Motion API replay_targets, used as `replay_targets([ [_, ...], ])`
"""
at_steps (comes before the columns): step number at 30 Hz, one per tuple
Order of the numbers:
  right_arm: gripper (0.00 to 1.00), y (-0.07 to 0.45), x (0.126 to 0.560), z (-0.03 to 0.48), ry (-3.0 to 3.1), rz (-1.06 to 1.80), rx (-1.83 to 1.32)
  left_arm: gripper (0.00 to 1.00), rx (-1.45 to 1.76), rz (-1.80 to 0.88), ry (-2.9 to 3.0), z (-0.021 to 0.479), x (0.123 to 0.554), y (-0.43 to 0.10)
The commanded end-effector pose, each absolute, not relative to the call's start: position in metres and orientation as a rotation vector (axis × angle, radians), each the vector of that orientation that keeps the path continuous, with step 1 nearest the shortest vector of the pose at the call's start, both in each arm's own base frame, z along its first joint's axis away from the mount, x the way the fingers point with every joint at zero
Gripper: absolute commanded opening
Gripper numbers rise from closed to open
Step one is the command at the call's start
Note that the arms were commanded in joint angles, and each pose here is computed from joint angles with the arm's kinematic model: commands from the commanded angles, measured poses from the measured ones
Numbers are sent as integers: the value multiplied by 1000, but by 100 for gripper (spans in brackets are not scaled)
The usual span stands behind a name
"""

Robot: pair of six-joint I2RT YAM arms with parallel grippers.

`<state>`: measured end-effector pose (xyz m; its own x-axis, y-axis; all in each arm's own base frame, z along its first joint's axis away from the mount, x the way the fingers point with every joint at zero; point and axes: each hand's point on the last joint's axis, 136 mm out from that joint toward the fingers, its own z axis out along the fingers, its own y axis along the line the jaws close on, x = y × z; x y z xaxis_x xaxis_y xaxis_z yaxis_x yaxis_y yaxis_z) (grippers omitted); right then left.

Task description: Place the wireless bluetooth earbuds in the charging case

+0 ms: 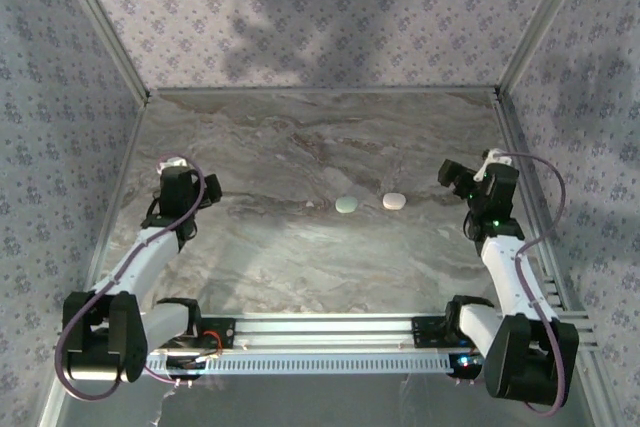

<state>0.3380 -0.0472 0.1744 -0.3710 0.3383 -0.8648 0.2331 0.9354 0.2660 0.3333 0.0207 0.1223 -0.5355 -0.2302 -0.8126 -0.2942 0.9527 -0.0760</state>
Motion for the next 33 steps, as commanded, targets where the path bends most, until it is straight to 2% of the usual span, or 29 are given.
replay_targets([
  [1,100,-65,339,185,1865,70,441,100,-304,161,2058,135,339,34],
  [9,100,-100,330,158,1835,-90,544,100,-294,50,2070,102,348,39],
  [19,100,-110,348,133,1822,-124,578,100,-283,64,1959,112,381,44],
  [25,100,-93,363,107,1917,-127,476,100,-186,46,1910,109,385,34],
  [30,100,-40,375,108,1908,-215,165,100,-107,35,1812,101,377,21],
  [33,100,-26,372,108,1875,-228,92,100,-105,34,1840,99,374,20],
])
